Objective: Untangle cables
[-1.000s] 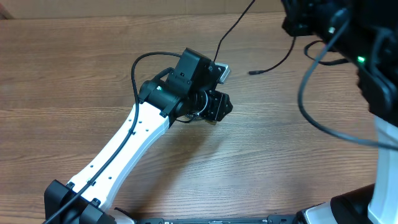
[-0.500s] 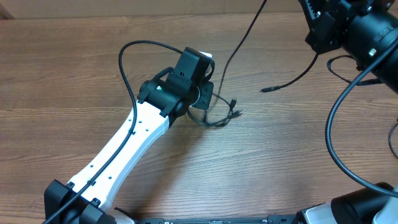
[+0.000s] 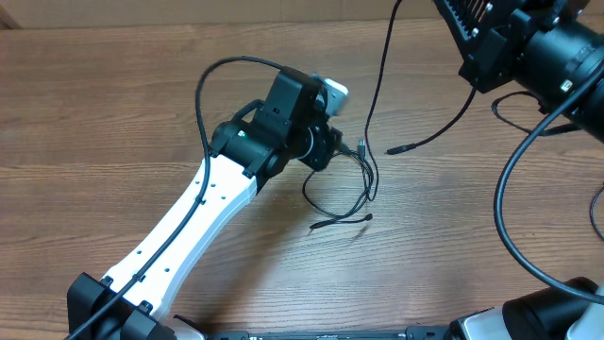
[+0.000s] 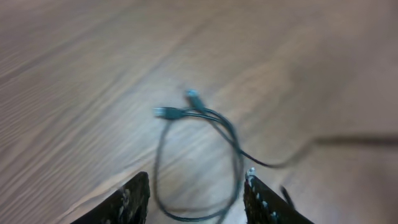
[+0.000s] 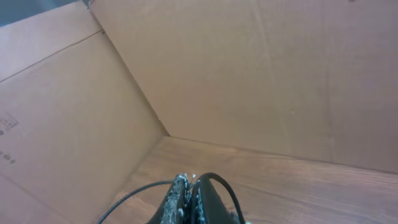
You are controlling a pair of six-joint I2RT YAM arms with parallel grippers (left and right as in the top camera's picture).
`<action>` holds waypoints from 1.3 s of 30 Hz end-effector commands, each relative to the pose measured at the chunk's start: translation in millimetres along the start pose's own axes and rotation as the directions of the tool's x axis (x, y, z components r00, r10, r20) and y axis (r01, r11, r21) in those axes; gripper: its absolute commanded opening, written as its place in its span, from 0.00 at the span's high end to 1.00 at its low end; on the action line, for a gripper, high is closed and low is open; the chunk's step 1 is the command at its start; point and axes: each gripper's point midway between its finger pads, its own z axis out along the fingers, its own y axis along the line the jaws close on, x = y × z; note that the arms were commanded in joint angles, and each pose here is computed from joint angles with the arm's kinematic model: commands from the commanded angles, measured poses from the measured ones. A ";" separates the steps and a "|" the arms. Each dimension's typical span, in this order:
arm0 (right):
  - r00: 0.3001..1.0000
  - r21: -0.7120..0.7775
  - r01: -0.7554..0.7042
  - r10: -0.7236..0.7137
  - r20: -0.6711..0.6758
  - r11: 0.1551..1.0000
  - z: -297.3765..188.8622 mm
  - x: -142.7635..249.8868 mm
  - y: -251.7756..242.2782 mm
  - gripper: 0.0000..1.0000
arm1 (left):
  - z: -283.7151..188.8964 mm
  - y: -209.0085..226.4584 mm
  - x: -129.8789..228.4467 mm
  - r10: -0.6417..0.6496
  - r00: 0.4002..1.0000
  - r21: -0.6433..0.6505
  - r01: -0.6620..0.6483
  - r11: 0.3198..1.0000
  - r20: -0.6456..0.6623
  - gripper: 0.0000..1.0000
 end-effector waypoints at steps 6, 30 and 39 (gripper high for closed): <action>0.998 0.049 0.009 -0.012 0.064 0.999 -7.2 -13.7 -5.0 0.96 | -19.5 -53.7 -0.8 0.190 0.980 0.293 -0.198 0.935 0.055 0.51; 0.998 -0.225 -0.026 0.039 0.051 0.974 -2.8 -21.6 41.8 0.96 | 59.5 -86.9 -17.9 0.144 0.985 0.375 -0.171 0.911 0.099 0.50; 0.998 -0.130 -0.064 0.068 0.020 0.989 9.5 -12.5 20.4 0.96 | 65.8 -83.2 -18.2 0.134 0.986 0.362 -0.160 0.918 0.095 0.70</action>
